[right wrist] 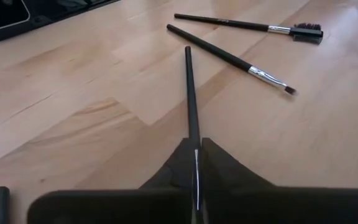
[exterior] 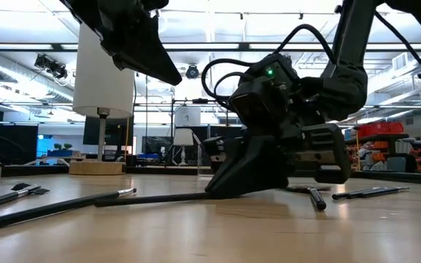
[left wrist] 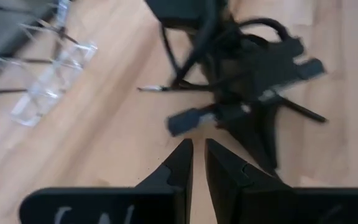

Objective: Pick & Place Makeup Supplies
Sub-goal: Put the makeup brush into the transparent organizer

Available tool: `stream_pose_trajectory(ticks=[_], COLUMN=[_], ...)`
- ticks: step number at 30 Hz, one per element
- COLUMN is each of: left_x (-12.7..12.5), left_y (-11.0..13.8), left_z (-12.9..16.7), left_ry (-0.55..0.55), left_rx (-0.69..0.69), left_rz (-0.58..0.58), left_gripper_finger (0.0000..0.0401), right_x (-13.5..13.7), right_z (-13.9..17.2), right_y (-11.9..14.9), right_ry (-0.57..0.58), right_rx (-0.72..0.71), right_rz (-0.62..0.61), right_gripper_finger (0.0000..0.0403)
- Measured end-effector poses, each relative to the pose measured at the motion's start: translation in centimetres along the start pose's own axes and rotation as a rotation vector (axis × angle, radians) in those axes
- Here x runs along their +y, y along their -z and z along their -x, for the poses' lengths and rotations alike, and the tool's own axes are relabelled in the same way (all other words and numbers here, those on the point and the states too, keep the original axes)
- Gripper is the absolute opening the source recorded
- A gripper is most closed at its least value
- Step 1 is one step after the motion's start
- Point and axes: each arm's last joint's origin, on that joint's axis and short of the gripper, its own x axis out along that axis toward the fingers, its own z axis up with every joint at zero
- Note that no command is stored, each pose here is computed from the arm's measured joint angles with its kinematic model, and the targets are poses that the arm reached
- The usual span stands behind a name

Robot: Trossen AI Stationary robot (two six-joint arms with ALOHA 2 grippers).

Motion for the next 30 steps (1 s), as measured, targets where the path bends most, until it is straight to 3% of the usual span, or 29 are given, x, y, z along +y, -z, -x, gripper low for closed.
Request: stream_pose_trajectory(ticks=[5, 11, 15, 19, 30], left_x=[0.3, 1.6, 2.4, 2.2, 3.1], left_y=[0.2, 1.0, 1.8, 2.0, 2.9], left_z=[-1.0, -4.7, -7.1, -8.2, -9.9], left_ry=[0.038, 0.07, 0.138, 0.228, 0.127], left_rx=[0.057, 0.19, 0.305, 0.327, 0.332], left_rz=[0.001, 0.039, 0.149, 0.166, 0.141], left_gripper_finger=[0.0054, 0.0114, 0.016, 0.0187, 0.0189], right_x=[-0.3, -0.4, -0.7, -0.8, -0.9], right_z=[0.2, 0.8, 2.0, 3.0, 4.1], right_y=[-0.4, -1.4, -2.4, -2.9, -4.0], right_ry=[0.02, 0.048, 0.159, 0.295, 0.312], right_rx=[-0.043, -0.04, 0.031, 0.16, 0.163], right_rz=[0.021, 0.001, 0.025, 0.047, 0.077], right_gripper_finger=[0.0017, 0.0007, 0.0008, 0.0008, 0.0008])
